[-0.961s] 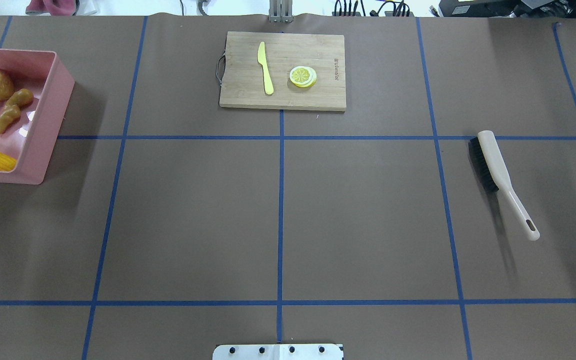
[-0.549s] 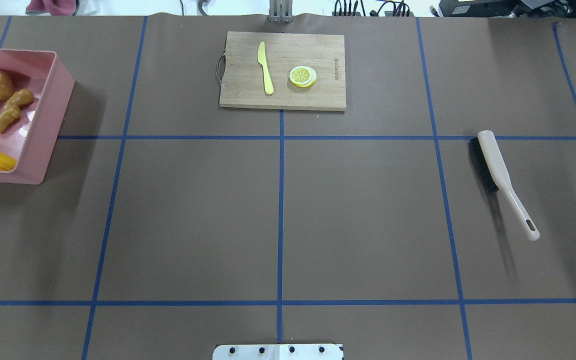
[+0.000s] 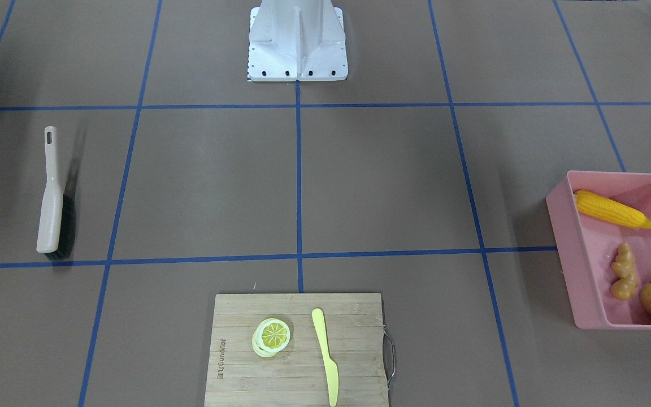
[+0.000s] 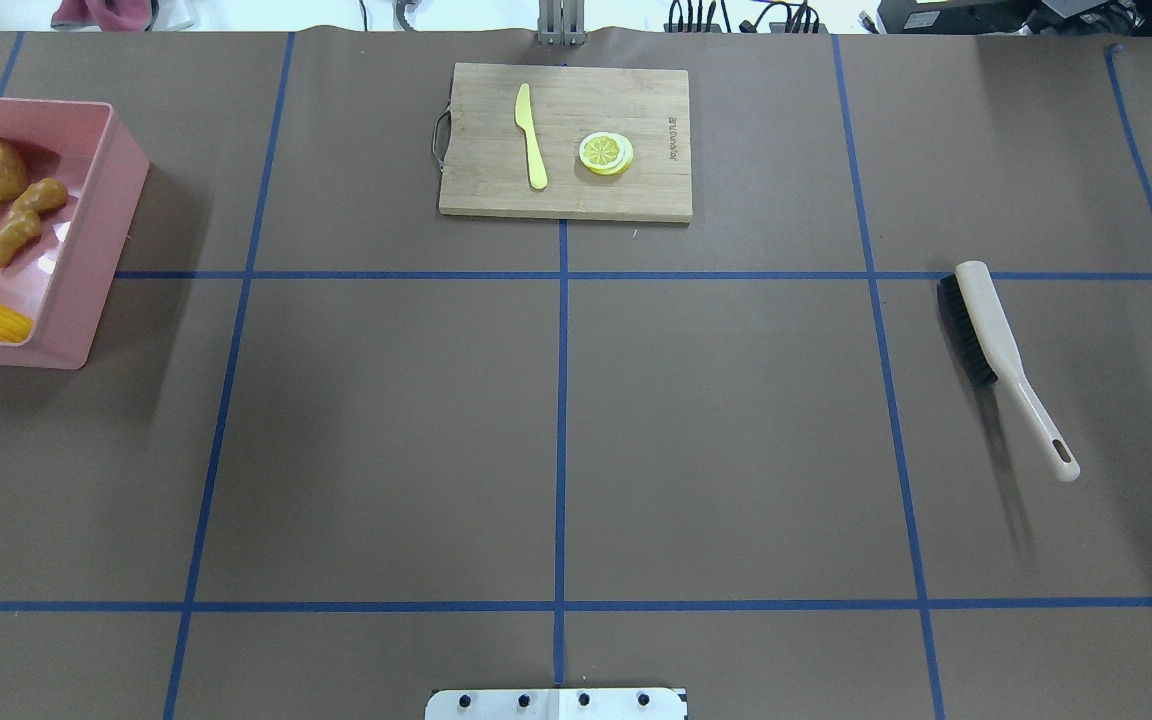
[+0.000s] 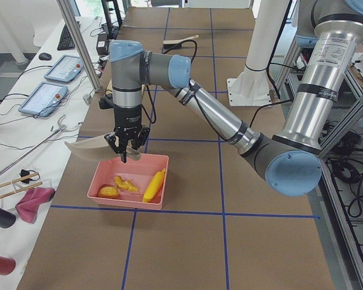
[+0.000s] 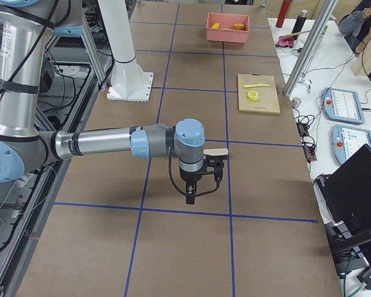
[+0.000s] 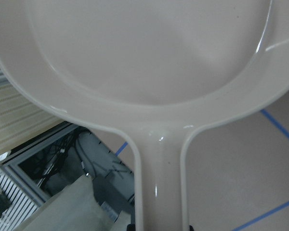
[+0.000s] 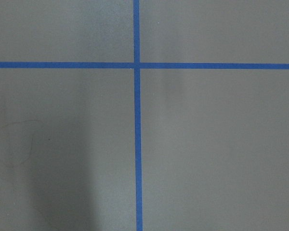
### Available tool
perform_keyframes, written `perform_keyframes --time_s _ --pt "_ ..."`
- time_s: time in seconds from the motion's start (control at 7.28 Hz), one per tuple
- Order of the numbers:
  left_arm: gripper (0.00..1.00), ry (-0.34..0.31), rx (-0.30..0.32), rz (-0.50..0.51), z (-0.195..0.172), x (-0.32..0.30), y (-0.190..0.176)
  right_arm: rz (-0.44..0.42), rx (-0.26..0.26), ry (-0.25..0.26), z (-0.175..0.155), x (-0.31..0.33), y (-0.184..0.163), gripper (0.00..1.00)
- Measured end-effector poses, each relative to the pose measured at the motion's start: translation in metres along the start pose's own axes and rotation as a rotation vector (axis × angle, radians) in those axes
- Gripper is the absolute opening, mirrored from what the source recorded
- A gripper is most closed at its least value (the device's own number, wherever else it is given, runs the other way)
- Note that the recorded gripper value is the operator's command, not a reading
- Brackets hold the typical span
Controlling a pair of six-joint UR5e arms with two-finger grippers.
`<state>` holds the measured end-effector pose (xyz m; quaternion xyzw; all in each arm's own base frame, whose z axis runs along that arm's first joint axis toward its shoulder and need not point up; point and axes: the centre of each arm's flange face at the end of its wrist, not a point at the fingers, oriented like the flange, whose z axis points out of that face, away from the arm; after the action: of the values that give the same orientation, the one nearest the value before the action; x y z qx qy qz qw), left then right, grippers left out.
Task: Sweep and dump trash into bin
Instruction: 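Bring the empty dustpan back down onto the table with the left gripper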
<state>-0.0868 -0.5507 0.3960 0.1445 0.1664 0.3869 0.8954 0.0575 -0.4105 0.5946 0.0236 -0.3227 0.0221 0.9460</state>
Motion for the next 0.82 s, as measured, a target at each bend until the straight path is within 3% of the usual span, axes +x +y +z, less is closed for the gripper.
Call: perform_keyframes --time_s 0.41,0.82 --pt "0.00 0.029 0.170 0.262 0.013 0.076 -0.117 0.001 -0.001 0.002 0.000 0.000 0.000 1.00" --pt "0.00 0.143 0.258 0.535 0.055 0.196 -0.203 0.002 0.000 0.004 0.000 0.001 0.000 1.00"
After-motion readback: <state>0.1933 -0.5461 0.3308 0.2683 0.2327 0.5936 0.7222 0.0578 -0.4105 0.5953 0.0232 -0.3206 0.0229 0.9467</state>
